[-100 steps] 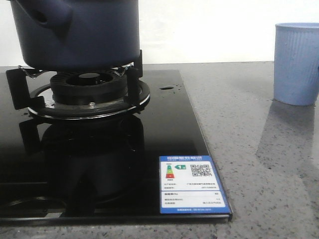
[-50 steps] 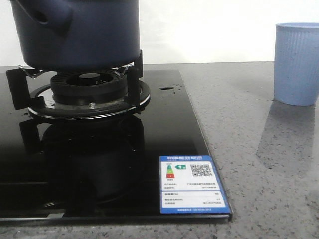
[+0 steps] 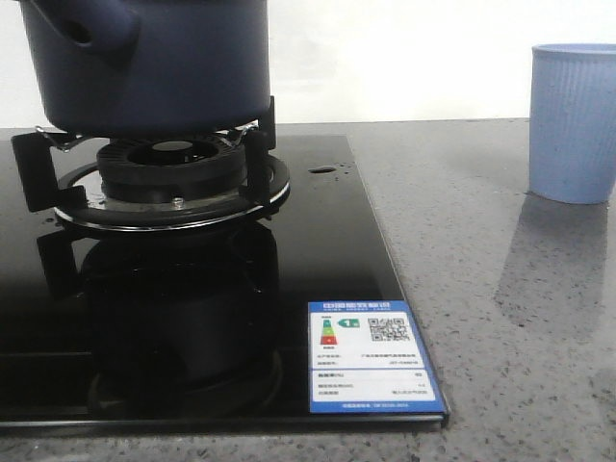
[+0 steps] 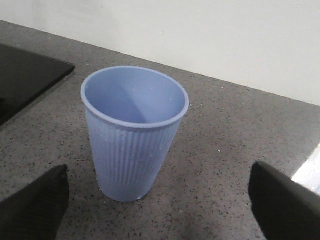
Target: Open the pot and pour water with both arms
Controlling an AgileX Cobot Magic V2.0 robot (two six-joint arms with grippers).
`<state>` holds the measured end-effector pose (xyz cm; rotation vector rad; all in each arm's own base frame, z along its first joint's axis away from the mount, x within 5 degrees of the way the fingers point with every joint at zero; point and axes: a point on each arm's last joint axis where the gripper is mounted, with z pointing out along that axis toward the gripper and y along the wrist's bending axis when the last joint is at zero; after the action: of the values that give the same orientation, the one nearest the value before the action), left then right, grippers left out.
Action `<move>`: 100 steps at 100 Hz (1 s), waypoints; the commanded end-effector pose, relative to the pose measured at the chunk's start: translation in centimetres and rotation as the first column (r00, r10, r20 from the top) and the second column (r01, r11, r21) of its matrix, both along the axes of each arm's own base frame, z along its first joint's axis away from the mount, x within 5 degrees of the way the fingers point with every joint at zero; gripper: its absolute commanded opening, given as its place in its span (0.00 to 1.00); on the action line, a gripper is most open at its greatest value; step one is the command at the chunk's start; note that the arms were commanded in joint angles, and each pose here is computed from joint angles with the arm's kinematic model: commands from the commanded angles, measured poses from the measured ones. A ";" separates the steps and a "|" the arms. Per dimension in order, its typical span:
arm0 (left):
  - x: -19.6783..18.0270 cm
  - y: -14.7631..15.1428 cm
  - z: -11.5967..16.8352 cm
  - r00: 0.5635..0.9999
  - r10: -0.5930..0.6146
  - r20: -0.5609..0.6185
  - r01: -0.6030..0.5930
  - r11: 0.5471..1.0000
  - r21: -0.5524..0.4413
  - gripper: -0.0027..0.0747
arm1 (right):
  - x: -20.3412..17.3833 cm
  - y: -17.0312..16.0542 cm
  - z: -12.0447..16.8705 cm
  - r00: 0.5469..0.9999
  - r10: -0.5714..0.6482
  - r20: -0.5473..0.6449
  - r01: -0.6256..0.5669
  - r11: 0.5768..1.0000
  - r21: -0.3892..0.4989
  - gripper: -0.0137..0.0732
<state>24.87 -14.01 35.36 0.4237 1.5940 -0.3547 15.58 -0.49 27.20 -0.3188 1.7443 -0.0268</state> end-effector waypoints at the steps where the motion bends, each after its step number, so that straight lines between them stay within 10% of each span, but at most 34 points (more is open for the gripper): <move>1: -0.1 0.1 2.8 0.986 0.020 0.164 -0.007 0.996 -0.084 0.50 | 0.0 0.1 1.0 0.999 0.008 0.043 -0.009 1.000 0.020 0.92; 100: 1.7 -0.8 0.6 0.993 0.020 0.113 -0.016 0.999 -0.038 0.50 | 0.0 0.1 1.1 0.999 0.010 0.044 -0.011 1.000 0.020 0.92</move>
<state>26.73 -15.01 33.01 0.4361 1.6362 -0.3367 15.58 -0.49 27.20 -0.3188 1.7443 -0.0268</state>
